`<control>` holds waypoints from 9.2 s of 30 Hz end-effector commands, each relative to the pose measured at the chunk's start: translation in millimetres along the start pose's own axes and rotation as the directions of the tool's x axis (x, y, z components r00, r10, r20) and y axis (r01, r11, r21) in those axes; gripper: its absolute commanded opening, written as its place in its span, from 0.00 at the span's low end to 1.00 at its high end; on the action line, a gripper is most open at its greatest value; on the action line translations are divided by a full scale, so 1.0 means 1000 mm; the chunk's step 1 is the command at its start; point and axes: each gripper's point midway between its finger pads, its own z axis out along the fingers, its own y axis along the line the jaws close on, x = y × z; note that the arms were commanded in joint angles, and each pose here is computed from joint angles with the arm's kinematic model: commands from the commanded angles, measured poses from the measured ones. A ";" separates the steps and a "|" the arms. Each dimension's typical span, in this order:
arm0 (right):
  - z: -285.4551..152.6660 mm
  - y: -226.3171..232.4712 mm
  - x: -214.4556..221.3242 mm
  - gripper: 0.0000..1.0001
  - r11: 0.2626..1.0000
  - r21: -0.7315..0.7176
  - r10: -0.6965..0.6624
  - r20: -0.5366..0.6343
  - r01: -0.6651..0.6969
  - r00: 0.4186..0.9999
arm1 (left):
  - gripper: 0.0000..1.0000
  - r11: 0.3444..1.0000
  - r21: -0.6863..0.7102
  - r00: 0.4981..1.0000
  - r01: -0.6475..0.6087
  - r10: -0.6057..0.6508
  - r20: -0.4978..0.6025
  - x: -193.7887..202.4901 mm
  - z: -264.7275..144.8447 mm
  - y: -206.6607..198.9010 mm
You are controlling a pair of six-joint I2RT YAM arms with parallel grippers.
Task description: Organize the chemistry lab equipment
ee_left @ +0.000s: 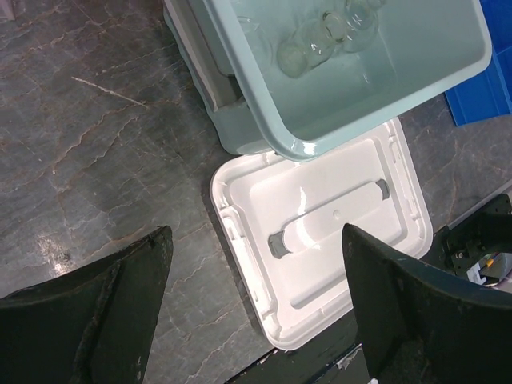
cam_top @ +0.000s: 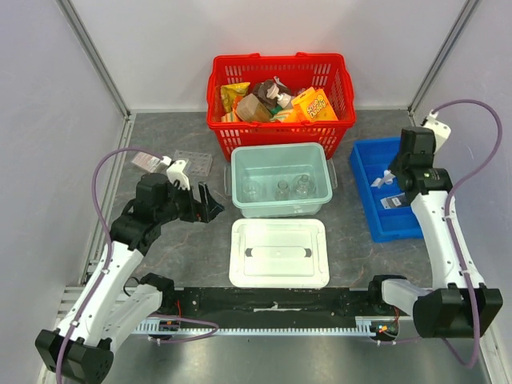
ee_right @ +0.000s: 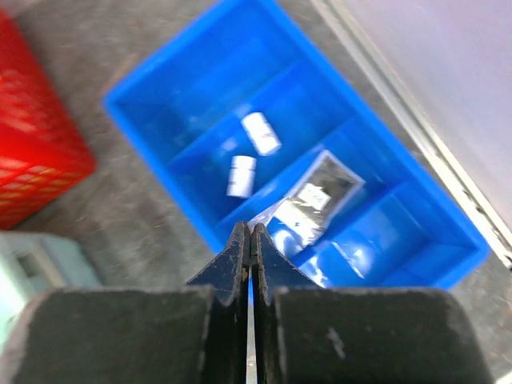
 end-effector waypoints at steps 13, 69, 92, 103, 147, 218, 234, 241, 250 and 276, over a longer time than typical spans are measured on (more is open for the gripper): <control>0.074 -0.078 0.063 0.00 0.975 0.222 0.076 -0.203 -0.030 0.976 | 0.91 0.997 -0.028 0.992 -0.072 0.074 0.100 -0.014 -0.011 0.001; -0.039 0.015 0.006 0.57 0.900 -0.434 -0.026 0.049 0.044 0.998 | 0.55 0.902 -0.206 0.856 0.379 -0.426 -0.291 0.135 0.046 0.006; -0.049 0.018 0.006 0.57 0.888 -0.458 -0.013 0.066 0.042 0.998 | 0.46 0.909 -0.388 0.857 0.151 -0.316 -0.408 0.200 0.064 0.016; -0.070 0.024 0.004 0.58 0.864 -0.504 0.012 0.071 0.026 0.997 | 0.18 0.904 -0.417 0.834 0.101 -0.305 -0.460 0.213 0.050 0.015; -0.102 0.061 0.224 0.80 0.527 -0.764 -0.082 -0.483 -0.373 0.872 | 0.02 0.940 0.064 0.908 0.334 -0.303 -0.289 0.121 -0.030 -0.076; -0.321 0.086 -0.001 0.00 0.082 0.286 0.235 0.925 0.955 -0.298 | 0.80 0.777 0.458 0.884 0.431 -0.465 -0.042 -0.098 -0.105 -0.215; -0.317 0.093 0.006 0.00 0.019 0.323 0.261 0.912 0.946 -0.317 | 0.82 0.620 0.596 0.800 0.510 -0.597 -0.063 -0.111 -0.058 -0.236; -0.307 0.098 0.006 0.00 0.017 0.328 0.255 0.912 0.945 -0.321 | 0.78 0.585 0.552 0.745 0.594 -0.658 -0.104 -0.114 -0.042 -0.236; -0.303 0.101 0.003 0.00 0.011 0.321 0.242 0.918 0.947 -0.314 | 0.74 0.525 0.491 0.668 0.696 -0.725 -0.171 -0.108 -0.012 -0.237; -0.268 0.115 0.050 0.59 -0.318 -0.074 0.190 0.972 0.945 0.140 | 0.02 0.492 0.697 0.686 0.521 -0.728 0.001 -0.162 -0.032 -0.239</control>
